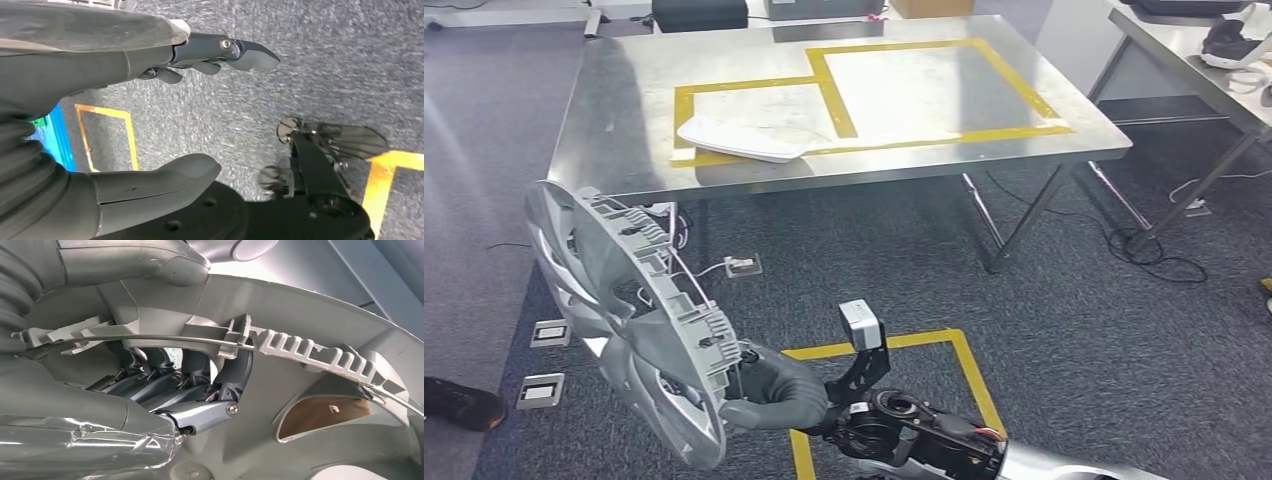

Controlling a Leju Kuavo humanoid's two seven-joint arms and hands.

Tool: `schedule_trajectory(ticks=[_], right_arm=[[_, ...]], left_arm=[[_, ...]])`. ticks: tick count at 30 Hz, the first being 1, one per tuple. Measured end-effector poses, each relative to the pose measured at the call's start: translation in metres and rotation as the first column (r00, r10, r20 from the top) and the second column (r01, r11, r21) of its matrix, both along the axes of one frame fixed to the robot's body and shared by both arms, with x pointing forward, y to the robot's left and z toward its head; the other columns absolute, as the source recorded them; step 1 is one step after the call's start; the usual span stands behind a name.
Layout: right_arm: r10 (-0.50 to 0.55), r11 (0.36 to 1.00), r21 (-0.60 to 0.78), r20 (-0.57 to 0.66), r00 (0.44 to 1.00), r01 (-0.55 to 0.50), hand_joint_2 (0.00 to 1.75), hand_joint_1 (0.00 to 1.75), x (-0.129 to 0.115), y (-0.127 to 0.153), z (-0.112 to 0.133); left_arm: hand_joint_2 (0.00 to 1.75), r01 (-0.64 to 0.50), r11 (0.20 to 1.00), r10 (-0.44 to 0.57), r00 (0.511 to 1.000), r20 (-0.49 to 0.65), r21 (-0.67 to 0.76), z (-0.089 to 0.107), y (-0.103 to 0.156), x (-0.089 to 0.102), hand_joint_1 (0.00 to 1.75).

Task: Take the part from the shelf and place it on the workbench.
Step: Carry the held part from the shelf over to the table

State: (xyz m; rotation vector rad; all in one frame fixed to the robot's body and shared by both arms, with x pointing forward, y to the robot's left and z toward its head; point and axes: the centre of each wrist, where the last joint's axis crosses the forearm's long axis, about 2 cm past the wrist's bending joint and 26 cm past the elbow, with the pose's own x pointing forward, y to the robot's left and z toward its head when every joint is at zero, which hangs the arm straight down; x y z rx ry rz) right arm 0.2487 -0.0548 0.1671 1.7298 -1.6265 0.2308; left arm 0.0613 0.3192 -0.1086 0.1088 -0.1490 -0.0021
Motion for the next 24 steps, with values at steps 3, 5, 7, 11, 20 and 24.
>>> schedule_trajectory(ticks=[3,5,7,11,20,24], right_arm=[[-0.011,1.0,-0.001,-0.003,1.0,0.011,1.75,1.73,0.0009,-0.001,-0.0001],[-0.019,1.0,-0.001,-0.004,1.0,0.019,1.75,1.73,0.0015,-0.0018,0.0],[-0.022,1.0,0.0,-0.004,1.0,0.022,1.75,1.73,0.0018,-0.0021,0.0005],[-0.027,1.0,0.003,-0.001,1.0,0.027,1.75,1.73,0.0033,-0.0028,0.0018],[-0.022,1.0,0.002,-0.012,1.0,0.022,1.75,1.73,0.0023,-0.0031,0.0004],[-0.02,1.0,0.005,-0.01,1.0,0.02,1.75,1.73,0.0027,-0.003,0.0009]], left_arm=[[1.75,0.006,1.0,-0.006,1.0,0.002,-0.001,0.0,-0.0011,0.0007,0.0],[1.75,0.008,1.0,-0.008,1.0,0.003,-0.001,0.0001,-0.0015,0.0011,0.0],[1.75,0.008,1.0,-0.008,1.0,0.003,-0.001,0.0001,-0.0012,0.0011,0.0],[1.75,0.009,1.0,-0.008,1.0,0.008,-0.002,0.0005,-0.0019,0.0038,0.0],[1.75,-0.01,1.0,0.01,1.0,0.003,0.009,0.0004,0.0023,0.0018,0.0],[1.75,-0.012,1.0,0.012,1.0,-0.001,0.009,0.0001,0.002,0.0001,0.0]])
